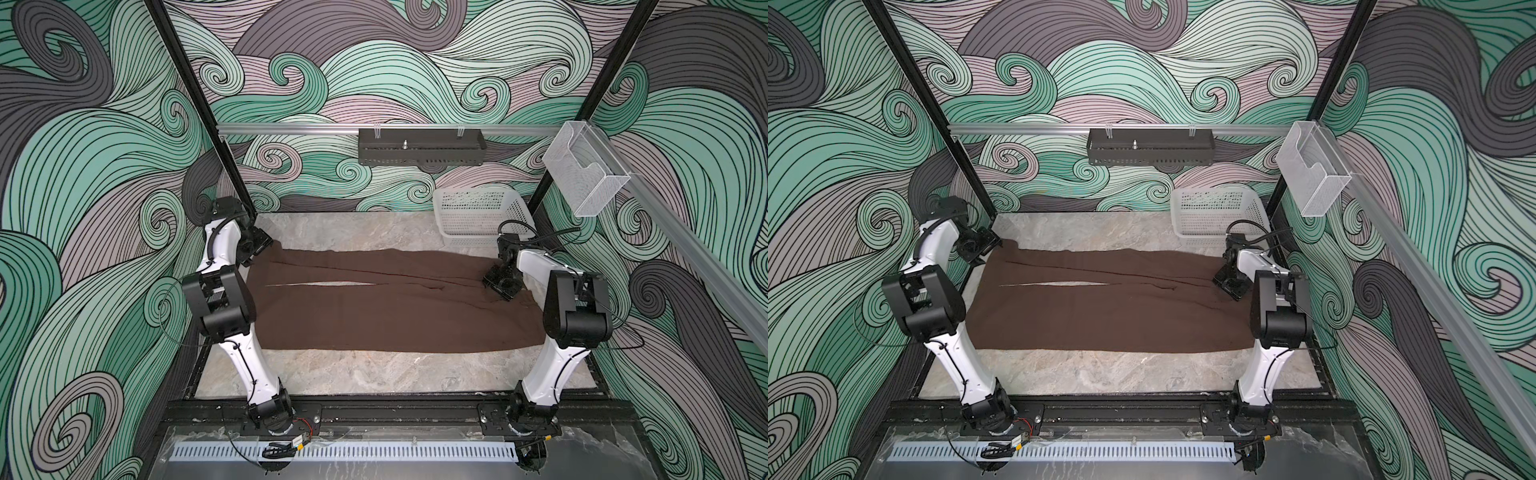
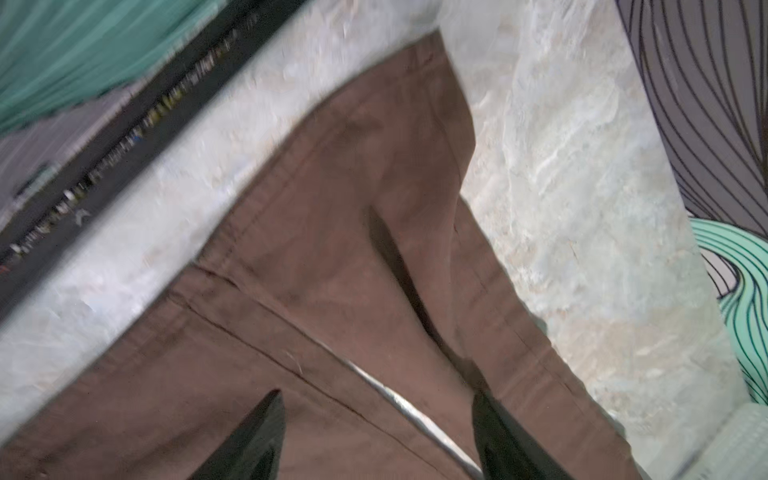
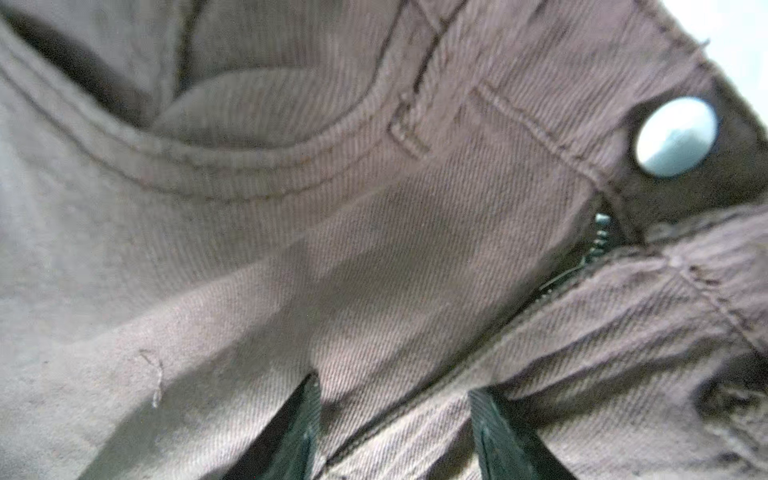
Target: Fold and stack the trousers
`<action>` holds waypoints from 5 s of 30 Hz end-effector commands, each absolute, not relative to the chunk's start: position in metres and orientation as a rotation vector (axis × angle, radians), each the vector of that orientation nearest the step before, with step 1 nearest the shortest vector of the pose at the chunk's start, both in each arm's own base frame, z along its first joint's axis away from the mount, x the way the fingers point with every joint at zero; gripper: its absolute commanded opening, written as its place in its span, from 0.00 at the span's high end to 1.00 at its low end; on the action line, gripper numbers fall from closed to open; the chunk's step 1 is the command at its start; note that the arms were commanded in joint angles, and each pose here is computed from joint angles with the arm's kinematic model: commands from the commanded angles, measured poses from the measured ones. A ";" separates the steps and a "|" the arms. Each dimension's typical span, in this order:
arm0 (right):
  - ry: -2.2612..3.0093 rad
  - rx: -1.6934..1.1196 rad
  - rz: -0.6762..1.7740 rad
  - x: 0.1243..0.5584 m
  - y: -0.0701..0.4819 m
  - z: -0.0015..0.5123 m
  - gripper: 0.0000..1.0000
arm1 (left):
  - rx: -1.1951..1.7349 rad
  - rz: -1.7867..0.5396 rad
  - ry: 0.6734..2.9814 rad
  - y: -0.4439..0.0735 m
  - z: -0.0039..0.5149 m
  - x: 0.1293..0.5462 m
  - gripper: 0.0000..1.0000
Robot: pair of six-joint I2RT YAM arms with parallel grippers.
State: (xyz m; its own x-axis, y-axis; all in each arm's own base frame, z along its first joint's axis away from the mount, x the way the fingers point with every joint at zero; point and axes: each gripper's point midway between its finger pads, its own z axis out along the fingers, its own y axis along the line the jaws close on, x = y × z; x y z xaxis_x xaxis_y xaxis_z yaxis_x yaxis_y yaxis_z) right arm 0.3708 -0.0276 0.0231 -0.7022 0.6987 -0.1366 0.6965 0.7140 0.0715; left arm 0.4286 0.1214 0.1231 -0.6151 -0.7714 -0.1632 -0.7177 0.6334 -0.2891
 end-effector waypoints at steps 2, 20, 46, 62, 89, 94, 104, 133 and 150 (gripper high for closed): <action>2.805 1.341 0.063 0.352 -0.032 0.003 0.42 | -1.362 -0.408 2.685 0.102 0.055 0.402 0.29; 2.678 1.355 0.017 0.283 -0.050 0.063 0.28 | -1.631 -0.257 2.701 0.124 0.033 0.285 0.30; 2.630 1.457 0.023 0.407 -0.110 0.030 0.61 | -1.324 -0.411 2.727 0.109 0.066 0.414 0.34; 2.383 1.581 -0.012 0.454 -0.164 0.020 0.70 | -1.441 -0.094 2.882 0.150 0.021 0.378 0.31; 2.634 1.439 0.260 0.401 -0.059 -0.001 1.00 | -1.368 -0.592 2.597 0.118 0.057 0.452 0.58; 2.669 1.472 0.233 0.394 -0.059 -0.019 1.00 | -1.454 -0.575 2.639 0.116 0.024 0.440 0.76; 2.687 1.526 0.214 0.391 -0.061 -0.031 1.00 | -1.528 -0.179 2.853 0.147 0.005 0.370 0.81; 2.526 1.667 0.239 0.445 -0.081 -0.014 1.00 | -1.371 -0.289 2.992 0.148 0.008 0.415 0.64; 2.444 1.542 0.236 0.454 -0.097 0.049 0.69 | -1.238 -0.466 2.808 0.146 0.078 0.473 0.46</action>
